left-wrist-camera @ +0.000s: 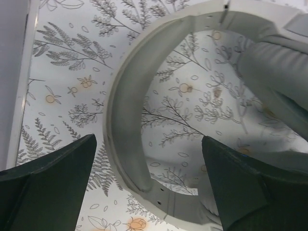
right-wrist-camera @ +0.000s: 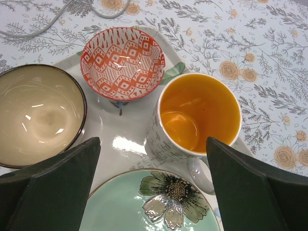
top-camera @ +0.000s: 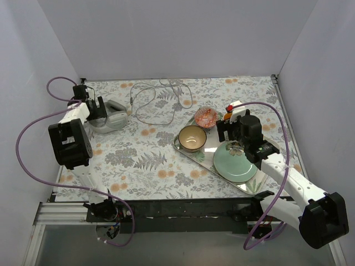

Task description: Wrap the headphones

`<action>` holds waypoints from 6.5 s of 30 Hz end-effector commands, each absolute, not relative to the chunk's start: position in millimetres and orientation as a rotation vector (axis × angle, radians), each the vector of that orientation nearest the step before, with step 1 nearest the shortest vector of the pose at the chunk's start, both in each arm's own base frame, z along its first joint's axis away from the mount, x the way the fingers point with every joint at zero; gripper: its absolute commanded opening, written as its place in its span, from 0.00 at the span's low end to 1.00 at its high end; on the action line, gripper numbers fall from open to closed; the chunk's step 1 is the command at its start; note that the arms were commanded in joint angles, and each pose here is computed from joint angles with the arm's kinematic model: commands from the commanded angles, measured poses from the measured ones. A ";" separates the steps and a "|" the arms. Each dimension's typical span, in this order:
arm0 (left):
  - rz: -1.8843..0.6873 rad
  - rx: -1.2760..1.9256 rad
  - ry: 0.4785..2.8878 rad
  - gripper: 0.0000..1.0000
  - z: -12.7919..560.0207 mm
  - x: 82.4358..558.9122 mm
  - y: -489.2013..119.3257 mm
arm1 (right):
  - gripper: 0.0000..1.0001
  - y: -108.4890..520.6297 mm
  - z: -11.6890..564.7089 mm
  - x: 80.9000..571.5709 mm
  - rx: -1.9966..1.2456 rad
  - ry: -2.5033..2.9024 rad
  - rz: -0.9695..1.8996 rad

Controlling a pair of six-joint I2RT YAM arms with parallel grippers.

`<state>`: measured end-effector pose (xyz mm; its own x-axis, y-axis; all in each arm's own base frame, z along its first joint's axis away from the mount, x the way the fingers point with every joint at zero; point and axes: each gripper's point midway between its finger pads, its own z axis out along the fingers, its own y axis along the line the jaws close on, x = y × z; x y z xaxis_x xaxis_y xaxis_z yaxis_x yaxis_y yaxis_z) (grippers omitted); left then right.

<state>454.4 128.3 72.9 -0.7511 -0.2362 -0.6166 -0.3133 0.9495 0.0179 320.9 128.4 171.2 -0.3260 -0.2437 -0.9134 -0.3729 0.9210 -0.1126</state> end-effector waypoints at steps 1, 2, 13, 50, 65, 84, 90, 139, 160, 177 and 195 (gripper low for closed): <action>0.326 -0.413 2.375 0.91 93.2 463.5 158.2 | 0.99 130.1 178.7 326.4 -0.447 1.890 0.145; 0.347 -0.410 2.375 0.91 92.3 463.2 160.9 | 0.98 130.6 177.8 326.1 -0.450 1.892 0.147; 0.349 -0.398 2.496 0.68 48.7 451.0 169.6 | 0.98 131.7 177.8 326.4 -0.458 1.894 0.150; 0.075 0.121 1.955 0.00 306.8 377.6 -12.0 | 0.99 426.0 333.3 308.2 -0.704 1.607 0.799; -0.013 0.128 1.973 0.00 301.9 365.0 -25.5 | 0.89 455.9 282.1 369.5 -0.657 1.738 0.712; 0.216 0.229 2.055 0.38 235.9 389.3 -2.2 | 0.01 457.0 286.4 363.9 -1.015 1.556 0.586; 0.217 0.285 2.134 0.15 213.5 383.3 -3.2 | 0.01 460.4 299.2 359.1 -1.060 1.496 0.601; -0.650 -0.094 1.649 0.00 529.4 359.0 -40.0 | 0.79 431.4 206.5 370.5 -0.840 1.510 0.865; -0.571 -0.115 1.631 0.00 526.1 375.0 -26.4 | 0.76 374.5 276.4 279.3 -0.783 1.350 0.982; -0.684 -0.117 1.655 0.00 518.0 372.8 -39.9 | 0.42 427.9 231.1 397.8 -0.510 1.609 0.998; 0.023 -0.249 1.801 0.00 380.8 472.0 79.8 | 0.01 249.8 269.4 341.2 -0.825 1.813 0.090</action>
